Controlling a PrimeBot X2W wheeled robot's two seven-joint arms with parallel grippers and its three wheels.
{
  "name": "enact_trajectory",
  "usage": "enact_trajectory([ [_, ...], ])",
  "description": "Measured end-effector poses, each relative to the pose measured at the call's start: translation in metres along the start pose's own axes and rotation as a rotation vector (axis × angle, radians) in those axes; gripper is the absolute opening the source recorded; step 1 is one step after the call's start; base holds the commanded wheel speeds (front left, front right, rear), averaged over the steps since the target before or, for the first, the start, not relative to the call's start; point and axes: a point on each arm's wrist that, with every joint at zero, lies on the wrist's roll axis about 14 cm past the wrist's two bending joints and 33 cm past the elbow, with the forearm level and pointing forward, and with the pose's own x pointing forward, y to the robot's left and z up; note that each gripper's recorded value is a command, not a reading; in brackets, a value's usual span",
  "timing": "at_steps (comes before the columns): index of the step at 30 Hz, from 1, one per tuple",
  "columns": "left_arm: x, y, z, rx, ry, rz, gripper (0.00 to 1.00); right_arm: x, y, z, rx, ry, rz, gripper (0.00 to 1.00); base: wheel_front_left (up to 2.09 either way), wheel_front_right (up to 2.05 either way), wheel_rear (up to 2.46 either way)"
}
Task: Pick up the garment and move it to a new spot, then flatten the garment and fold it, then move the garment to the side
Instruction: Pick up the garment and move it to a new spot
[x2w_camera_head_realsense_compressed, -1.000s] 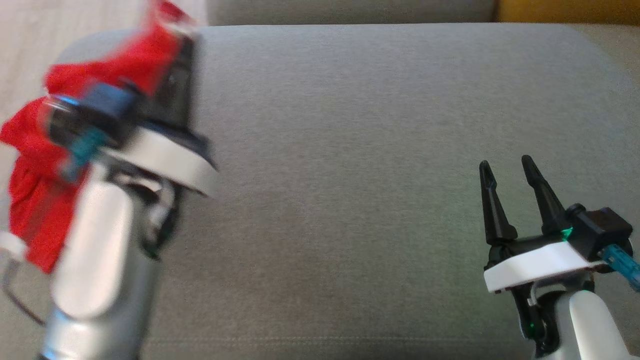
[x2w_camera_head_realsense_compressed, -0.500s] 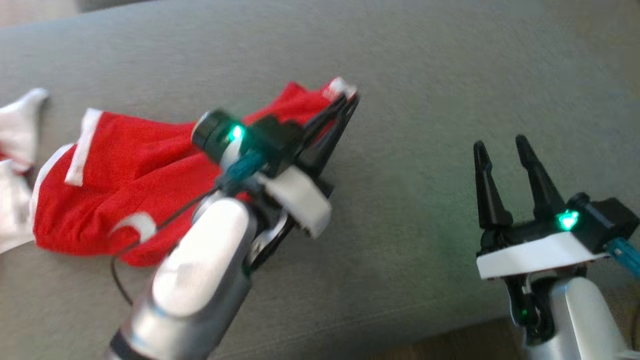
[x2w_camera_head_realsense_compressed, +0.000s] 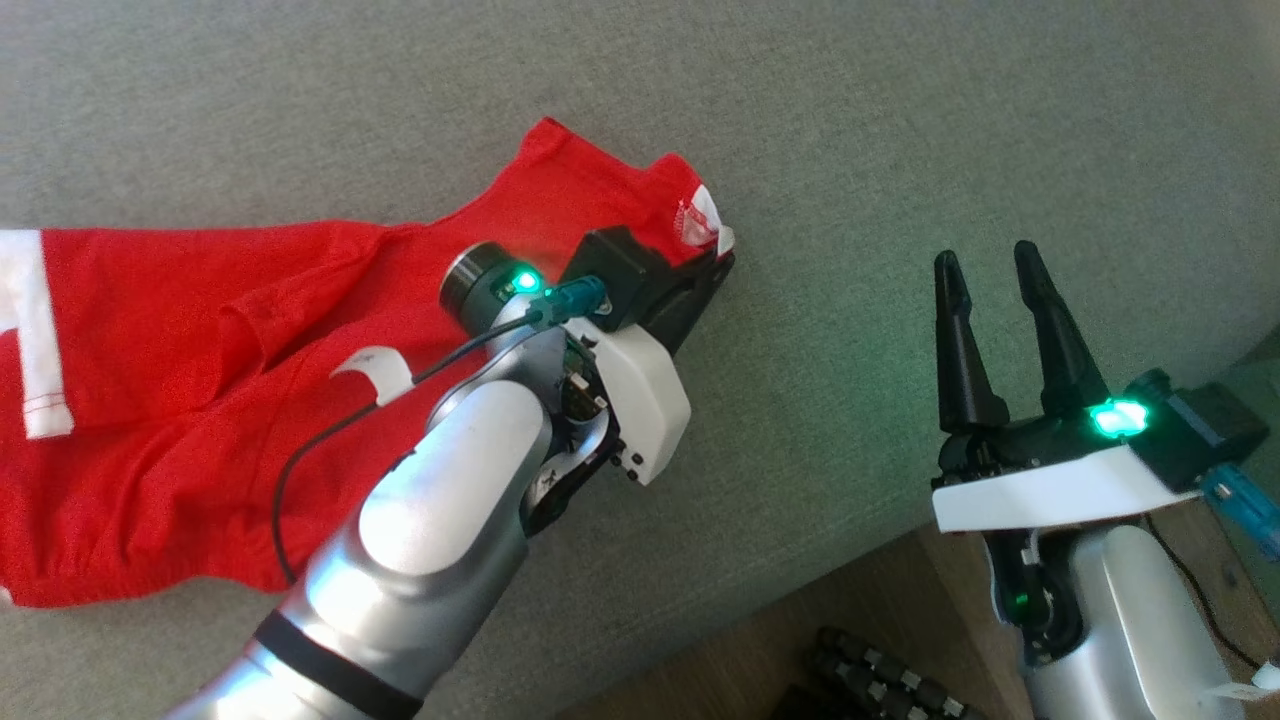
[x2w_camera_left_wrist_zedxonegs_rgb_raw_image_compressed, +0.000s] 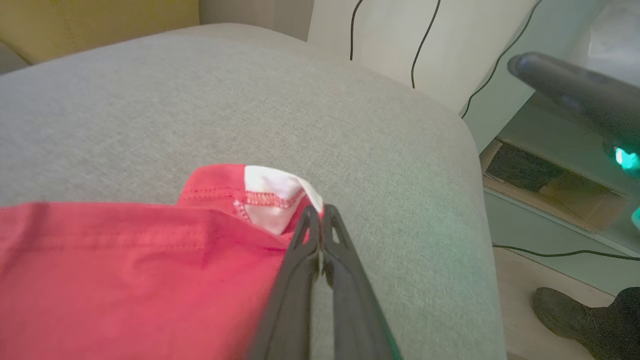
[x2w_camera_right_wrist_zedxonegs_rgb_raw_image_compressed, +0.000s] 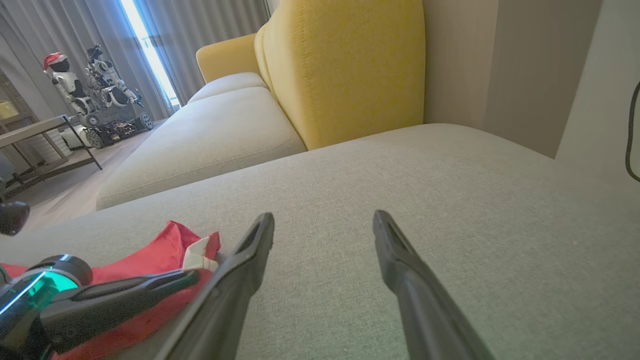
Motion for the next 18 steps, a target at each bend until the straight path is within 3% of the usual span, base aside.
enact_trajectory([
  [1, 0.002, -0.001, -0.005, -0.012, 0.012, -0.007, 0.35, 0.001, -0.002, -0.001, -0.002, 0.001, -0.006, 1.0, 0.0, 0.0, 0.0],
  [2, 0.002, -0.003, -0.008, -0.02, 0.017, -0.012, 1.0, 0.001, -0.004, -0.002, -0.003, 0.005, -0.01, 1.0, 0.0, 0.0, 0.0],
  [11, -0.024, 0.001, 0.018, 0.001, -0.097, 0.059, 1.0, 0.005, 0.01, 0.003, -0.001, -0.014, 0.036, 1.0, 0.0, 0.0, 0.0],
  [16, -0.068, 0.038, 0.034, -0.029, -0.207, 0.29, 1.0, 0.01, 0.025, 0.01, -0.018, -0.02, 0.087, 1.0, 0.0, 0.0, 0.0],
  [18, -0.105, 0.069, 0.042, -0.036, -0.271, 0.464, 1.0, 0.014, 0.04, 0.016, -0.032, -0.029, 0.132, 1.0, 0.0, 0.0, 0.0],
])
